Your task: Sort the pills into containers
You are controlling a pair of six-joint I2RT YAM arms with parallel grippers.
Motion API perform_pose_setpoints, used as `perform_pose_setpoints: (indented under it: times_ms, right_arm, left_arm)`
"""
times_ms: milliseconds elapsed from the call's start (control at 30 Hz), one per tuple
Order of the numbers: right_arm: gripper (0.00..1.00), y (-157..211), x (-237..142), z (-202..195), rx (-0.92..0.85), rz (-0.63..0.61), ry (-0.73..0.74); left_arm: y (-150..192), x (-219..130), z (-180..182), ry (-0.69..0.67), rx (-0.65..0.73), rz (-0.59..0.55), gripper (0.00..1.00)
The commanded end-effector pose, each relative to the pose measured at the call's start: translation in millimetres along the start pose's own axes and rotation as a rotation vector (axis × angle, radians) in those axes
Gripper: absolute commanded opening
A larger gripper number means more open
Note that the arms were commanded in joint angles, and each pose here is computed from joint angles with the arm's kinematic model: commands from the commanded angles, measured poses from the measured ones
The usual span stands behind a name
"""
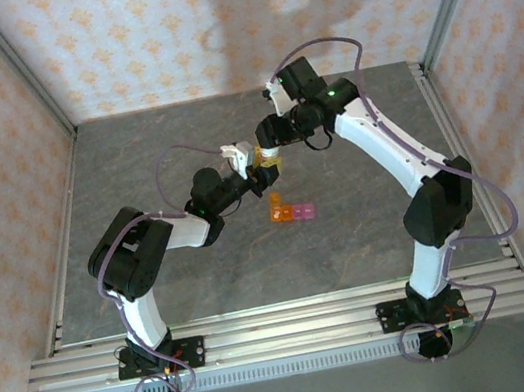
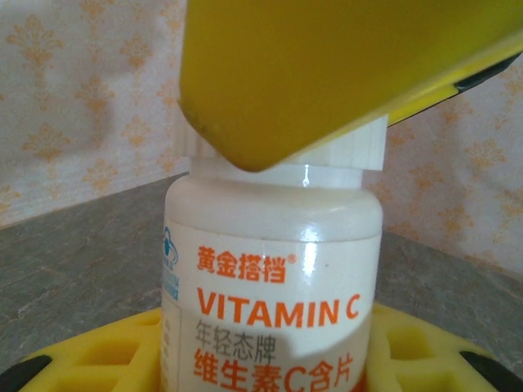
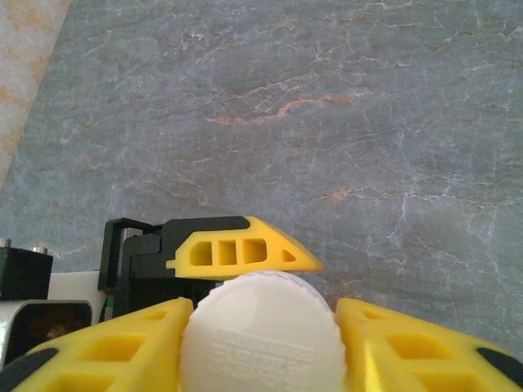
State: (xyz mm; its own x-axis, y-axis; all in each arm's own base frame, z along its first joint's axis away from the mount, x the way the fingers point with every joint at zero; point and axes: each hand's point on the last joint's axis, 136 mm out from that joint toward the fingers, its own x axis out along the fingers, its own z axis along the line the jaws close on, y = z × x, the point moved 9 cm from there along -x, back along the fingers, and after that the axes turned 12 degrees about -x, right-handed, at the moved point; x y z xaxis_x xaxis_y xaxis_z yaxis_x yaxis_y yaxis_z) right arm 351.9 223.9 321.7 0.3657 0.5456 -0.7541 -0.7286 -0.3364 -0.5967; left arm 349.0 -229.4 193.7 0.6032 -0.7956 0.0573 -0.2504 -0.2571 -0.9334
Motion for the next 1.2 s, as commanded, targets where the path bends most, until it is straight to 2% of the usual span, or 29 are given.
perform_pose_setpoints:
  times_ms: [0, 133, 367, 467, 633, 933, 1167]
  right_arm:
    - [0.44, -1, 6, -7, 0.127, -0.027, 0.068]
    - [0.41, 16, 23, -8, 0.298, -0.043, 0.227]
    - [0.45, 19, 33, 9, 0.418, -0.166, 0.219]
    - [0.53, 11, 28, 10, 0.391, -0.158, 0.228]
    - [0.71, 1, 1, 3, 0.367, -0.193, 0.218]
    - [0.8, -3, -47, -3, 0.248, -0.275, 0.154]
    - [0.77, -8, -34, 1, 0.041, -0.13, 0.065]
  left_arm:
    - [-27, 0, -8, 0.039, 0.036, -0.096, 0.0]
    - [-27, -1, -5, -0.005, 0.047, -0.115, 0.0]
    - [-25, -6, -2, -0.073, 0.083, -0.128, 0.0]
    - [-23, -7, -2, -0.078, 0.085, -0.122, 0.0]
    - [-22, -8, -2, -0.08, 0.089, -0.121, 0.0]
    - [-21, -6, -3, -0.059, 0.084, -0.111, 0.0]
    - [-22, -5, -4, -0.035, 0.073, -0.109, 0.0]
